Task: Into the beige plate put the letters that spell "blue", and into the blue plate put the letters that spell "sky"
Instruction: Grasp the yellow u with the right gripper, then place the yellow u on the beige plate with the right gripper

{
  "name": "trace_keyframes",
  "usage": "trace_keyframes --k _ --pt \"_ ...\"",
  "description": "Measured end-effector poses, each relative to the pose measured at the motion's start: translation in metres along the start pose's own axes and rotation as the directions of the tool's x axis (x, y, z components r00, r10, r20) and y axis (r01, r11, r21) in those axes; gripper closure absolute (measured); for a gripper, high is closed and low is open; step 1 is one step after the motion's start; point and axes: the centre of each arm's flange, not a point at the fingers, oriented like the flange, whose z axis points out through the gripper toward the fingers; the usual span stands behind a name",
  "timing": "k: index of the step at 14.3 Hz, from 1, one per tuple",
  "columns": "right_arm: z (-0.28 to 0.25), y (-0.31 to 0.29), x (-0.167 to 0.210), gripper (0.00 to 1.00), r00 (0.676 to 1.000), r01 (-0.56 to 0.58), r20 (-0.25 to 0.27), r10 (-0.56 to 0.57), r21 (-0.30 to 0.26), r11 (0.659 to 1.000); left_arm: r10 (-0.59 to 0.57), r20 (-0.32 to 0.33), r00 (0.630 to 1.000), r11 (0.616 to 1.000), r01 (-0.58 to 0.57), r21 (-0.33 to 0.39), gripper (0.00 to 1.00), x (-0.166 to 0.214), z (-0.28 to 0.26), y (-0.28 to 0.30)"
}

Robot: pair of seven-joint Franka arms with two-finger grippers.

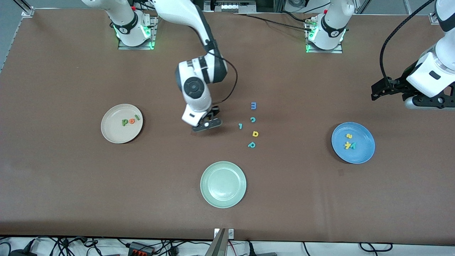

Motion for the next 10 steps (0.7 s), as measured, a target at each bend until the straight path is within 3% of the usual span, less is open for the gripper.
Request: trace_keyframes --k 4,10 --pt "-0.037 0.118 0.01 0.75 0.995 0.07 0.078 -0.068 -0.025 0.997 0.0 0.0 1.0 1.0 0.0 0.0 0.0 0.0 0.0 0.0" --pt "-0.011 0.28 -0.027 0.75 0.974 0.101 0.201 -0.108 0.045 0.994 -0.001 0.004 1.0 1.0 0.001 0.0 0.0 0.0 0.0 -0.001"
